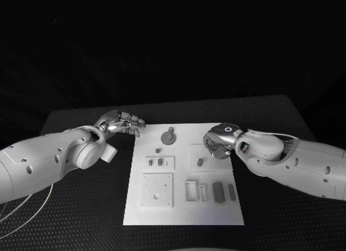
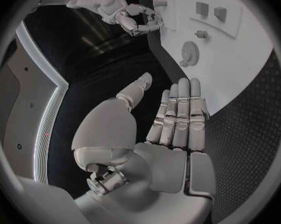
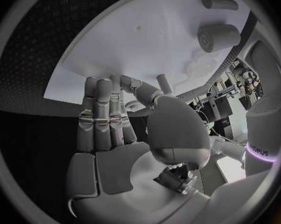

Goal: Assemble the parts on the task board

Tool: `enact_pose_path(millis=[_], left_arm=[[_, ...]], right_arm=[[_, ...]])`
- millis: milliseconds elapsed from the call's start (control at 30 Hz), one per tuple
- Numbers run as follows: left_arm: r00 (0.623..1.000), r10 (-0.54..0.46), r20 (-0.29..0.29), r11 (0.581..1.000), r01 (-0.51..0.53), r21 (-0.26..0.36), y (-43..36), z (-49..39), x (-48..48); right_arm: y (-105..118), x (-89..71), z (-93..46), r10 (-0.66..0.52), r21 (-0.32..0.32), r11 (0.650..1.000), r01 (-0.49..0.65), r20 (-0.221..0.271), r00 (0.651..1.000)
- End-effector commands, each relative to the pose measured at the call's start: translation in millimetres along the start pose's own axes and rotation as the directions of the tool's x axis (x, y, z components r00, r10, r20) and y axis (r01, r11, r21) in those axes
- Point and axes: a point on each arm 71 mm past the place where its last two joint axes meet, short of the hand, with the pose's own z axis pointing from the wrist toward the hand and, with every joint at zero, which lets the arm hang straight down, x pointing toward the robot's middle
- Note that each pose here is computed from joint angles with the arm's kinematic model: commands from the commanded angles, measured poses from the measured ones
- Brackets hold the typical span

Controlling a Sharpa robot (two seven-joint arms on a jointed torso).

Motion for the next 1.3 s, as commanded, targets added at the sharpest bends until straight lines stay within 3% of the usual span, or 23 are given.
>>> enact_pose_path(millis=[33, 200, 733, 1300], left_arm=[[1.0, -0.007, -0.003, 1.0, 0.007, 0.006, -1.4, 0.5, 0.7], [1.0, -0.008, -0.006, 1.0, 0.008, 0.004, -1.3, 0.4, 1.1], [1.0, -0.008, -0.008, 1.0, 0.008, -0.001, -0.8, 0.3, 0.9], [1.0, -0.008, -0.007, 1.0, 0.008, -0.003, -0.3, -0.4, 0.0]], right_arm=[[-5.5, 10.6, -2.9, 0.029, 0.023, 0.999, -0.027, -0.063, 0.998], [-8.2, 13.0, -3.0, 0.04, 0.034, 0.999, -0.037, -0.087, 0.995], [-7.9, 12.0, -4.4, 0.04, 0.033, 0.999, -0.038, -0.076, 0.996], [-2.5, 2.1, -7.0, 0.009, -0.009, 1.0, -0.008, 0.05, 0.999]])
